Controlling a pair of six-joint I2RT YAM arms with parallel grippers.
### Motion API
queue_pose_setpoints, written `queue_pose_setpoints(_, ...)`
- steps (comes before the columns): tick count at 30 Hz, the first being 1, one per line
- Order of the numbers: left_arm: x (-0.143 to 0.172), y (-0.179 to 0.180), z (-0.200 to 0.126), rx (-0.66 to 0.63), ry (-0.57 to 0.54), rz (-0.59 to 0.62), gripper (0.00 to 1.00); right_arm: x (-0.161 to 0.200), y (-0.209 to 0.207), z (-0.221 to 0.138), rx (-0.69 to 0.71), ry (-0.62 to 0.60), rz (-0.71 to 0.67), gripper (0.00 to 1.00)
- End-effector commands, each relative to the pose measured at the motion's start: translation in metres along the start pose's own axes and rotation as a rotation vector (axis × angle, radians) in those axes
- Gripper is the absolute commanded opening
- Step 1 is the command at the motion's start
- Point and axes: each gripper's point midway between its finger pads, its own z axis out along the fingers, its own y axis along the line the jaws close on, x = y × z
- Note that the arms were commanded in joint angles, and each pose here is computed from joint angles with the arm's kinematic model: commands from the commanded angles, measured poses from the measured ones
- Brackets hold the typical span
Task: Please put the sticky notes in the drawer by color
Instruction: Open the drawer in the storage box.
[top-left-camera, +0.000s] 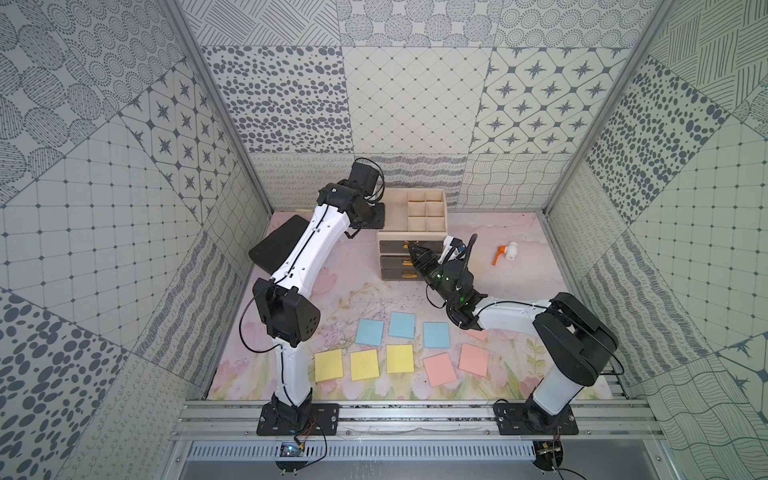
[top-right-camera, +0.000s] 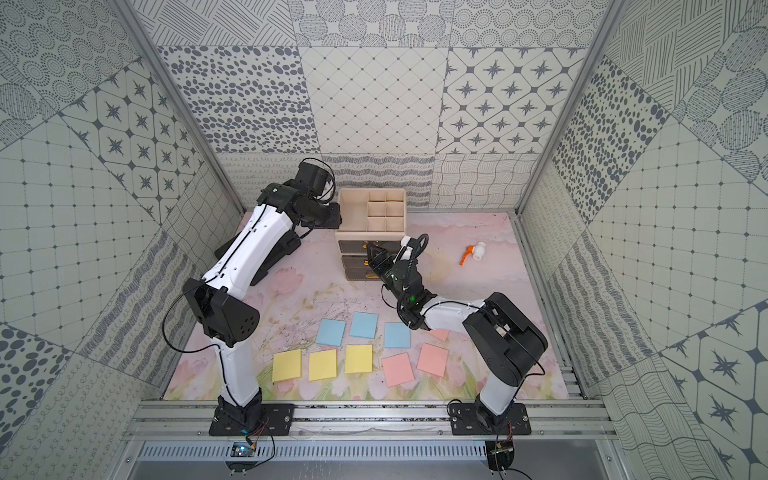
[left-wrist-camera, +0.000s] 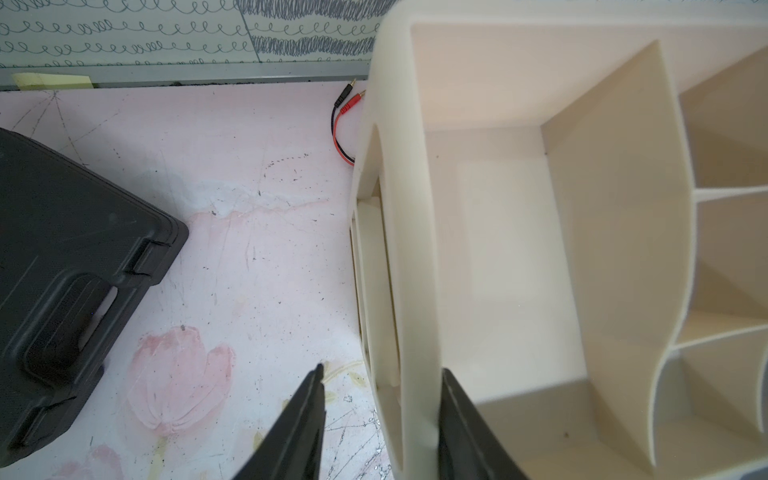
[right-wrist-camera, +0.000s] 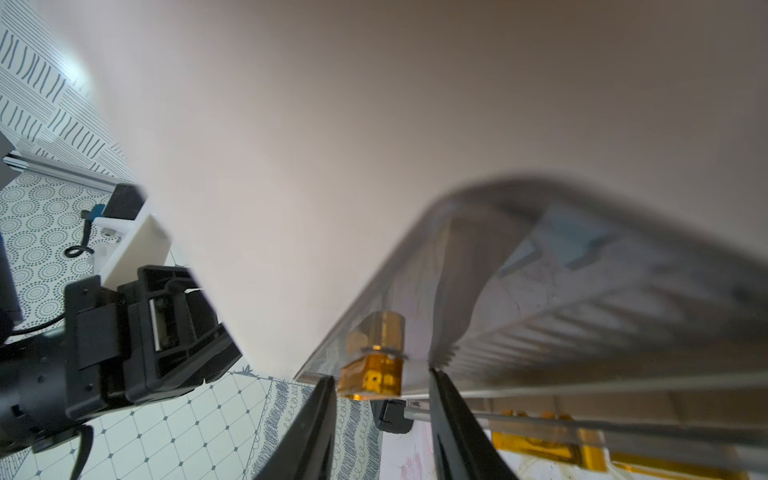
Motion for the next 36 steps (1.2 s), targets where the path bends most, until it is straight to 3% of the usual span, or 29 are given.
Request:
queue_pose_setpoints(1, 0.003, -0.007, -0.002, 0.021, 0.013, 0.030, 0.45, -0.007, 0.011, 0.004, -0.048, -0.024, 0.023, 0.39)
queue_pose_setpoints(28, 0.006, -0.010, 0.001, 0.033, 0.028, 0.052, 0.43, -0.018, 0.030, -0.001, -0.107, -0.041, 0.081, 0.37)
queue_pose_setpoints(36, 0.008, -0.010, 0.000, 0.034, 0.032, 0.056, 0.43, -0.019, 0.020, 0.005, -0.029, -0.027, 0.155, 0.34)
